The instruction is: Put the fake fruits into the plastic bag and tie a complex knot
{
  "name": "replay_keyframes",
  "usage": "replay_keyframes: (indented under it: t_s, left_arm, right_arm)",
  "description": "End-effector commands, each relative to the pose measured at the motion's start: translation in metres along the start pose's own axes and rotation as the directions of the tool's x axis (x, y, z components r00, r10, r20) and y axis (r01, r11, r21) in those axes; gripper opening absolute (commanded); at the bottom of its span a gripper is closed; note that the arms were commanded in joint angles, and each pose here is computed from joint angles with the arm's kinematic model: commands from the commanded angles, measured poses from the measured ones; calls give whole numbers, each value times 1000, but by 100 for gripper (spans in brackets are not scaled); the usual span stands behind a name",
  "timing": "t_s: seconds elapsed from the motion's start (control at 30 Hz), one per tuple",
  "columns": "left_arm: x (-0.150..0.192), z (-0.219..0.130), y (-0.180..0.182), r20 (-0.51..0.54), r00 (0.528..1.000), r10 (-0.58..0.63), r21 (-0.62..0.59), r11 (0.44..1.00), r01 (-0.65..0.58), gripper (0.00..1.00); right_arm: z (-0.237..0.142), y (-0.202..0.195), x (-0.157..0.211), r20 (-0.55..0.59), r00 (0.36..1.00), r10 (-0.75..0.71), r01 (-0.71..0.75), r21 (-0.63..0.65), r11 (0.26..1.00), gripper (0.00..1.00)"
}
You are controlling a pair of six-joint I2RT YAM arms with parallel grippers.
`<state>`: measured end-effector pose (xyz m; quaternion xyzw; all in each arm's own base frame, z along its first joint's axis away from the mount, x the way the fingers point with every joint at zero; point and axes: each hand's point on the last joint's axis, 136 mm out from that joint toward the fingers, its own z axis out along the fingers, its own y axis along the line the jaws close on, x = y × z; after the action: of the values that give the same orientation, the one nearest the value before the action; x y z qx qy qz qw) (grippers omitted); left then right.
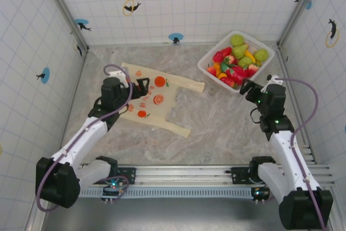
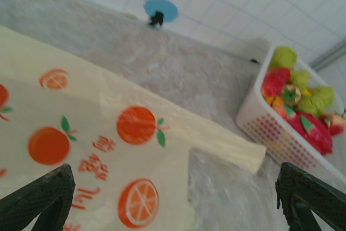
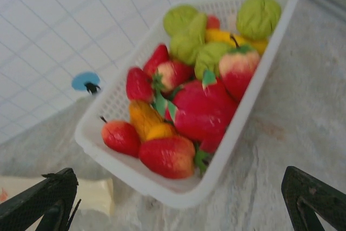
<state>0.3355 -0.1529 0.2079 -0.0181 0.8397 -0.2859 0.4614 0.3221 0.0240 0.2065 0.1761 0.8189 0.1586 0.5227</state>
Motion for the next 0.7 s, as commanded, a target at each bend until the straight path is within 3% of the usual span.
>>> replay_keyframes:
  t_s: [0.0,0.27,0.4,0.53,0.67]
  left_arm:
    - [22,8,-17,-126,992,24,-41,999,-29,97]
    - [68,44,-36,-360,903,236,-120,948,-295,88]
    - [95,66,-37,-481,830,281,-117,918,-378,80]
    - [120,80,-27,-579,759,299,-138,881,-452,78]
    - [135,88,-18,-632,715,298,-153,857,-493,78]
  right_arm:
    - [5,5,3,-52,998,34,-34,3,999,100]
    - [18,-2,18,-83,993,78,-77,18,997,100]
    - [14,-5,20,-70,995,77,-76,21,997,100]
    - [8,-12,21,-50,997,67,-65,41,997,100]
    - [4,-15,21,-39,997,59,-57,50,997,100]
